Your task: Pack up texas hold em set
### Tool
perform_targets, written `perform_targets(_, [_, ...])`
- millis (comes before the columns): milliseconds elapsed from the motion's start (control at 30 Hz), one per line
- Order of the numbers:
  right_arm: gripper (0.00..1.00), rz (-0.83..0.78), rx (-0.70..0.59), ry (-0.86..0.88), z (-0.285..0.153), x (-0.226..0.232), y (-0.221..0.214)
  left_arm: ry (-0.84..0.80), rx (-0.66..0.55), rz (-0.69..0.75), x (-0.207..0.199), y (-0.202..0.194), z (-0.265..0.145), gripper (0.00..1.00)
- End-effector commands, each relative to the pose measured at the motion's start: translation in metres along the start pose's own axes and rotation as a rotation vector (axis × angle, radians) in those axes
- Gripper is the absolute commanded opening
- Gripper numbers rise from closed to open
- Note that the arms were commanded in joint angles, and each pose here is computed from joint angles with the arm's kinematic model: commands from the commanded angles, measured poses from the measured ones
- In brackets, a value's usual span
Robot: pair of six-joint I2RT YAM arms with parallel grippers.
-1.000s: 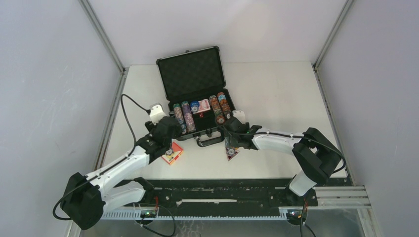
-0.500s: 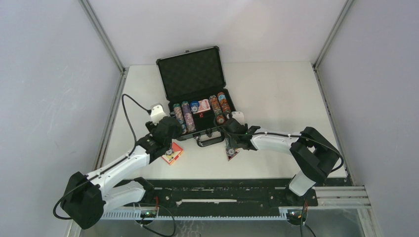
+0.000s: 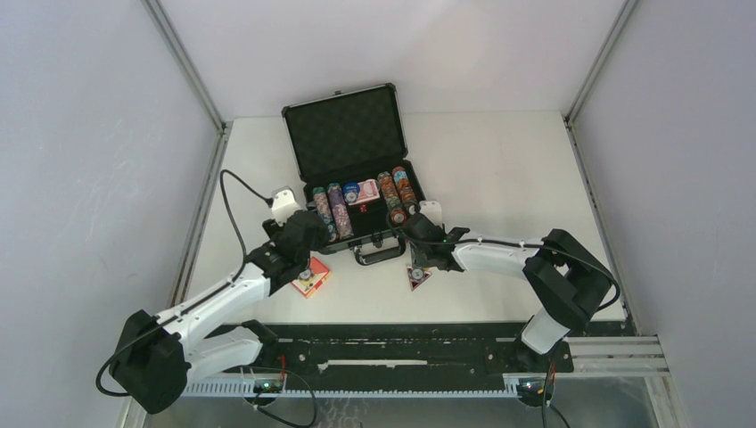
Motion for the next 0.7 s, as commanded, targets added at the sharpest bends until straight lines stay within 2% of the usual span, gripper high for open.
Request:
perform_targets(0, [0.50, 0.040, -0.071, 0.026, -0.009, 0.010, 0.016, -0.030, -0.041, -0.053, -0.010, 0.021, -0.004, 0.85])
perform_targets(133, [0.47, 0.050, -0.081, 0.018, -0.011, 0.008, 0.018, -0.032, -0.037, -0.051, -0.010, 0.020, -0.003, 0.85])
perform_targets(667, [0.47, 0.071, -0.092, 0.033, -0.016, 0.004, 0.026, -0.040, -0.033, -0.053, -0.012, 0.020, -0.003, 0.85])
Point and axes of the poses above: each gripper's point midway between its finger pads, its own z axis out along the fingers, its own x axis along the line the jaws close on, y = z × x, the point moved 9 cm from there along -z, back along the fingers, and after that the axes turned 8 degrees about z, right-handed, at the moved point
